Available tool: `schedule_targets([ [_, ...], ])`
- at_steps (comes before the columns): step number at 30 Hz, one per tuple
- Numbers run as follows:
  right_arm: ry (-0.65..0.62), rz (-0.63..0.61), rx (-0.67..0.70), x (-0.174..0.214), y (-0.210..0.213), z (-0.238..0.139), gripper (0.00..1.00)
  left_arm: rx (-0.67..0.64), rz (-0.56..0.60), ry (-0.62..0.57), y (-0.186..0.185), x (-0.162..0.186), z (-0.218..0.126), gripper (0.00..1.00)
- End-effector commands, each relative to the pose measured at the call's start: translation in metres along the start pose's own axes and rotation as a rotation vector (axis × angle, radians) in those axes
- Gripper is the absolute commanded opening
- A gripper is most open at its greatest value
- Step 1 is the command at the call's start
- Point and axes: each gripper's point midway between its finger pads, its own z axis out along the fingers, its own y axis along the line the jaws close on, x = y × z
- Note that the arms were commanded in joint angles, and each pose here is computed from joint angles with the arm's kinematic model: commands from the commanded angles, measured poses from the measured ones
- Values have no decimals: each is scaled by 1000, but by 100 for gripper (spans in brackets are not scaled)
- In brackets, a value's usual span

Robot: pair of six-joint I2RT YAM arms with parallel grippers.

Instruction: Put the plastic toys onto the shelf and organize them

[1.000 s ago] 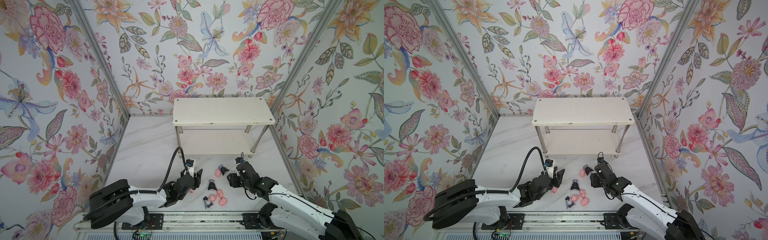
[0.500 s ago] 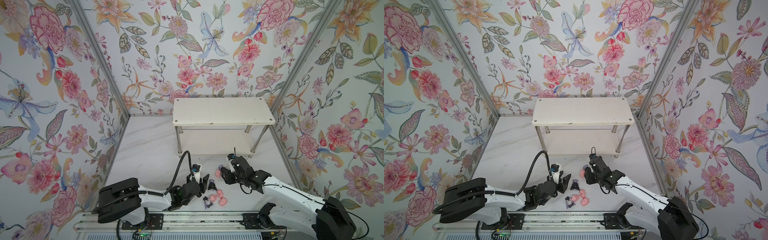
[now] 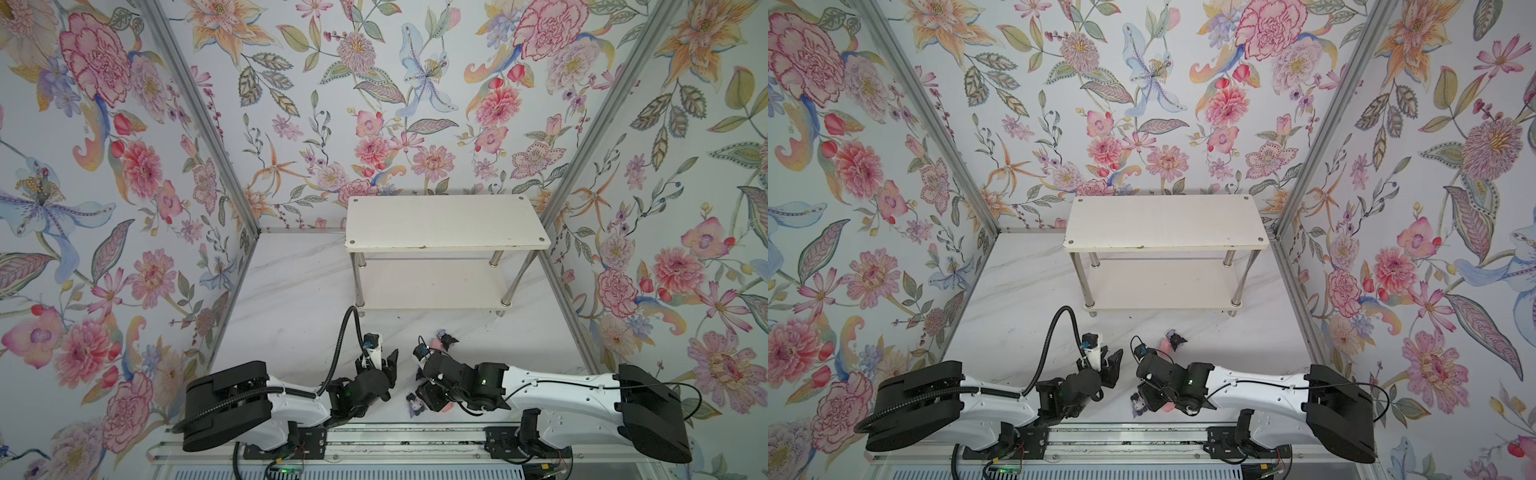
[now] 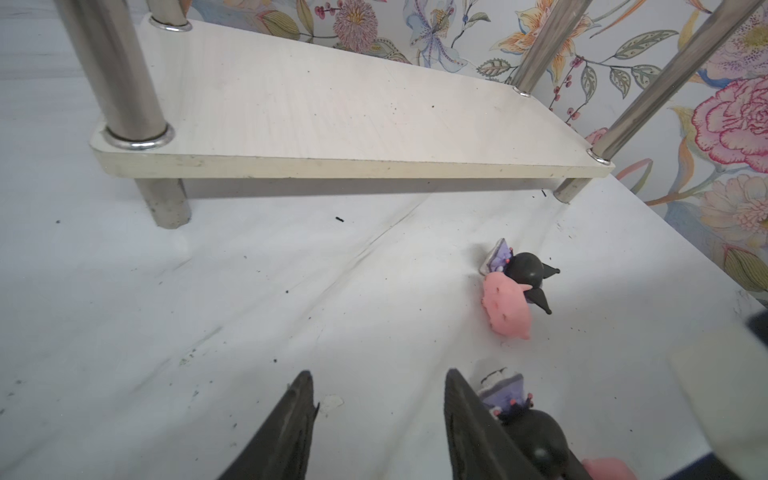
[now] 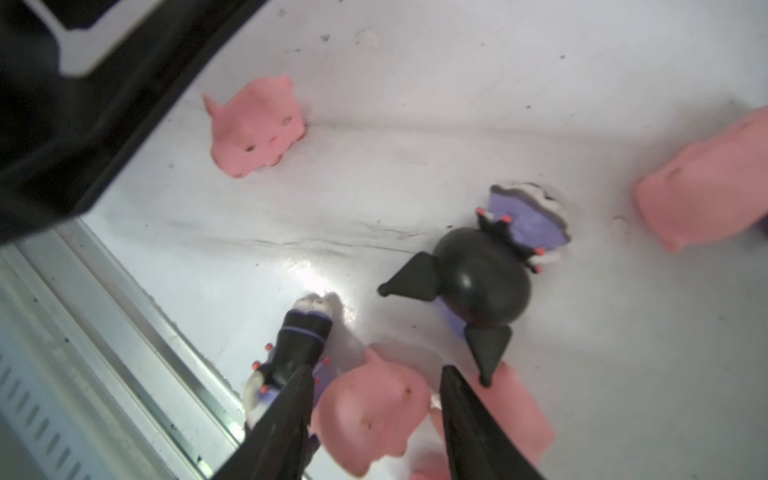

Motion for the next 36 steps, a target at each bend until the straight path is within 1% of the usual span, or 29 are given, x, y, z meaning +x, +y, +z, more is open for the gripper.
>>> schedule_targets([
  [1, -54, 15, 26, -13, 6, -11, 52, -66, -63, -46, 25, -6, -7, 52],
  [5, -63, -6, 9, -13, 16, -20, 52, -72, -81, -70, 29, -13, -13, 52],
  [6, -60, -9, 8, -12, 18, -20, 52, -88, -69, -61, 39, -7, -16, 52],
  [9, -46, -27, 2, -7, 26, -20, 52, -94, -84, -69, 46, -6, -20, 52],
  [15, 27, -82, -32, 11, 49, -11, 54, -99, -109, -78, 55, -4, -24, 52],
  [19, 87, -117, -2, 25, 52, 3, 54, -105, -115, -85, 60, -3, -26, 53],
  [24, 105, -126, 61, 23, 42, 17, 54, -107, -125, -87, 63, -2, -27, 53],
  [25, 107, -129, 64, 22, 42, 19, 53, -107, -125, -86, 64, -1, -27, 53],
  [28, 108, -142, 69, 17, 39, 23, 46, -108, -128, -91, 66, -1, -28, 54],
  [30, 110, -156, 76, 13, 36, 25, 38, -110, -131, -93, 67, -1, -28, 53],
  [31, 110, -167, 76, 10, 34, 25, 36, -109, -131, -95, 68, -1, -28, 54],
  [34, 93, -204, 82, -4, 26, 25, 34, -110, -133, -96, 69, -1, -29, 54],
  [36, 77, -250, 87, -17, 22, 24, 33, -114, -134, -99, 70, -1, -29, 54],
])
